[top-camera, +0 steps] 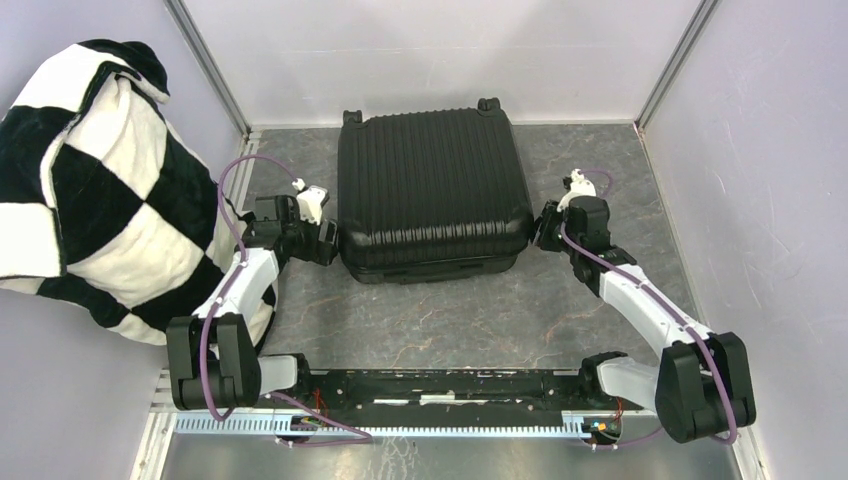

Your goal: Pack the luggage

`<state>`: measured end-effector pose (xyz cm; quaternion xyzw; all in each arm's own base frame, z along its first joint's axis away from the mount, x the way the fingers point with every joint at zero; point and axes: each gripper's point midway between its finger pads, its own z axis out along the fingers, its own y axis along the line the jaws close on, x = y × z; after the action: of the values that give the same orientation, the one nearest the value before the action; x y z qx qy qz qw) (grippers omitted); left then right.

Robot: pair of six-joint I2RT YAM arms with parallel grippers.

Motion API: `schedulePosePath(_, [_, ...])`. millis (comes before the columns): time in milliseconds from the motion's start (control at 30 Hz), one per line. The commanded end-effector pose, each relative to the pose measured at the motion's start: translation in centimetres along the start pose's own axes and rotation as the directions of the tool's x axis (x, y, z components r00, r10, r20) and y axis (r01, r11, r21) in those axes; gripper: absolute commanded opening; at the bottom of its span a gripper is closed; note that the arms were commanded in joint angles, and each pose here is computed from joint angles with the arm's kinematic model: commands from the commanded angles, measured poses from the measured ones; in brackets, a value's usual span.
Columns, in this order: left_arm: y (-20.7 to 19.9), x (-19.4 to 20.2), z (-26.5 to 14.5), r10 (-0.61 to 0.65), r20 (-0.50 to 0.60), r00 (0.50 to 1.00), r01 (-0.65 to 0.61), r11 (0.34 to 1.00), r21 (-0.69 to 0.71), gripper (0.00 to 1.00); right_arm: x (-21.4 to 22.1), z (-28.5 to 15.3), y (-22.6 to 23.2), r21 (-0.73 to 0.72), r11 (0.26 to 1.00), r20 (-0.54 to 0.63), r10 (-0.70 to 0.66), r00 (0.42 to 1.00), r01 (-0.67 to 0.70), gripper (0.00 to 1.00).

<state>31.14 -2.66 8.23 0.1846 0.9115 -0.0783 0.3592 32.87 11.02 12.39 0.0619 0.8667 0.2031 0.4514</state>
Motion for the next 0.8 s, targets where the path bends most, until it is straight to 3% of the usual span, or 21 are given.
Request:
schedulePosePath(0, [-1.7,-2.6,1.2,-0.023,0.08,0.997,0.018,0.998,0.065,0.91,-5.7,-0.9,9.8,-0.284,0.958,0.148,-0.004,0.989,0.046,0.3])
schedulePosePath(200, [-3.1,-2.6,1.1,-0.024,0.093,0.995,0.013,0.993,0.119,0.93,-5.6,-1.2,10.3,-0.297,0.952,0.157,-0.027,0.987,0.073,0.33])
schedulePosePath(367, [-2.4,-2.9,0.1,-0.1,0.106,0.989,0.083,0.985,0.153,0.94,-2.8,-0.7,6.7,-0.211,0.971,0.112,-0.091,0.989,0.113,0.45])
schedulePosePath(467, [-2.5,-2.9,-0.1,-0.131,0.093,0.987,0.113,0.976,0.185,0.94,-2.0,-1.1,3.1,-0.173,0.982,0.115,-0.056,0.992,0.076,0.5])
schedulePosePath(600, [-2.8,-3.0,0.1,-0.17,0.083,0.982,0.149,0.966,0.211,0.95,-0.7,-2.1,-0.6,-0.125,0.991,0.136,-0.032,0.99,0.049,0.51])
schedulePosePath(767, [-2.8,-3.5,0.3,-0.205,0.076,0.976,0.184,0.957,0.227,0.95,1.1,-2.2,-0.7,-0.168,0.976,0.132,-0.114,0.985,0.136,0.52])
